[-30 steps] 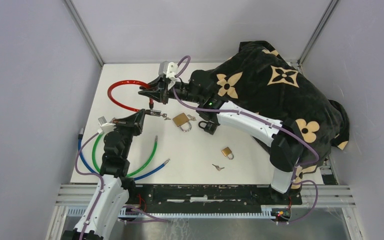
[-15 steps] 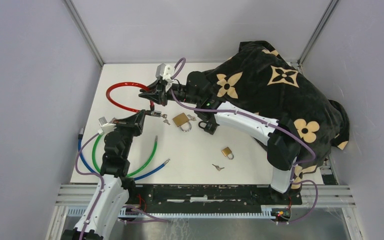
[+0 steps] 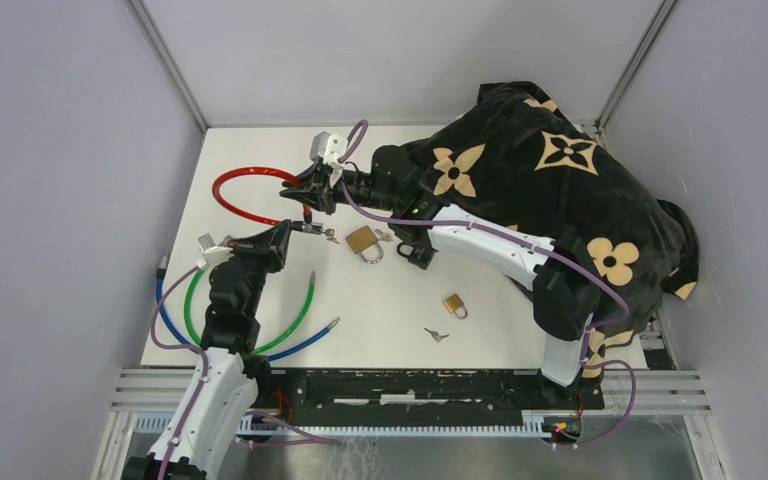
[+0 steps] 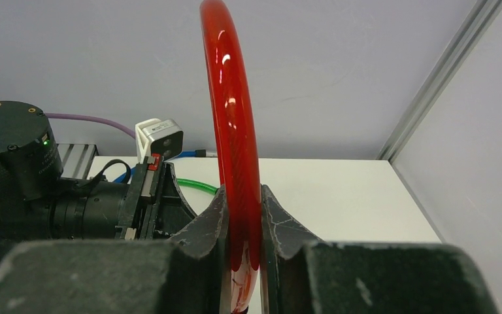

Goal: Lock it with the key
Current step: Lock the lock.

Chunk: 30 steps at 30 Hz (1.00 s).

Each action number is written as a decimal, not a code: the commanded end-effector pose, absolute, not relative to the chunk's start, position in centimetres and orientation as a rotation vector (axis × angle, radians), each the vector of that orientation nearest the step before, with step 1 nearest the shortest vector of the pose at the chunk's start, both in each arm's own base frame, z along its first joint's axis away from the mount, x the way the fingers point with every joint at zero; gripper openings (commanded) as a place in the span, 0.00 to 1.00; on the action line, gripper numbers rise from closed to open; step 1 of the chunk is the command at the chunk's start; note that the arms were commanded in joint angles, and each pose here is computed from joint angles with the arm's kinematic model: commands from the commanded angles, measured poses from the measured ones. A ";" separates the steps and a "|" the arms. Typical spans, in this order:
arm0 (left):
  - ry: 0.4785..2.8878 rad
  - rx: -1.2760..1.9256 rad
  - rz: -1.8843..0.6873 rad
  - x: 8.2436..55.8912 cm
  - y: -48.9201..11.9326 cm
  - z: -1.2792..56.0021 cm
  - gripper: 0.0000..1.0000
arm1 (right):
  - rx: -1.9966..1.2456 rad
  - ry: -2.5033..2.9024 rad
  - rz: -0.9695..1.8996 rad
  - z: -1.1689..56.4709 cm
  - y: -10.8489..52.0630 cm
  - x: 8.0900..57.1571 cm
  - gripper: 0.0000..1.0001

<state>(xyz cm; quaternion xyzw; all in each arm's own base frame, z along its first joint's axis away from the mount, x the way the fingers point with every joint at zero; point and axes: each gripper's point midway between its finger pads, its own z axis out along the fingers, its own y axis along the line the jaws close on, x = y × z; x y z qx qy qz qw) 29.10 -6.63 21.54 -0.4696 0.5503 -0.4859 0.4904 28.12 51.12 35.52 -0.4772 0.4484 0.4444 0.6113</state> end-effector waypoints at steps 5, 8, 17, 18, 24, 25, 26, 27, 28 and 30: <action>1.279 -1.167 -1.234 29.2 -6.5 22.7 0.02 | -1.069 0.953 1.024 36.8 51.4 28.0 0.00; 1.276 -1.176 -1.244 29.2 -6.5 22.7 0.02 | -1.080 0.949 1.013 36.0 51.4 28.0 0.00; 1.214 -1.094 -1.302 29.0 -6.6 25.3 0.02 | -1.188 0.839 0.953 34.0 50.7 26.4 0.00; 1.212 -1.066 -1.316 28.9 -6.9 25.8 0.02 | -1.198 0.835 0.939 33.9 50.6 26.3 0.00; 1.160 -0.902 -1.368 28.0 -7.7 29.2 0.02 | -1.249 0.879 0.806 32.1 50.4 28.0 0.00; 1.154 -0.883 -1.377 27.9 -7.9 29.6 0.02 | -1.259 0.885 0.801 31.7 50.6 28.1 0.00; 1.146 -0.867 -1.385 27.8 -8.0 30.0 0.02 | -1.272 0.885 0.815 31.5 50.9 28.0 0.00; 1.138 -0.853 -1.389 27.7 -8.0 30.4 0.02 | -1.280 0.882 0.836 31.3 51.2 27.8 0.00; 1.126 -0.835 -1.397 27.5 -8.1 30.9 0.02 | -1.290 0.870 0.877 31.3 51.4 27.2 0.00; 1.108 -0.829 -1.414 27.4 -8.1 31.6 0.02 | -1.298 0.841 0.936 31.5 51.6 26.3 0.00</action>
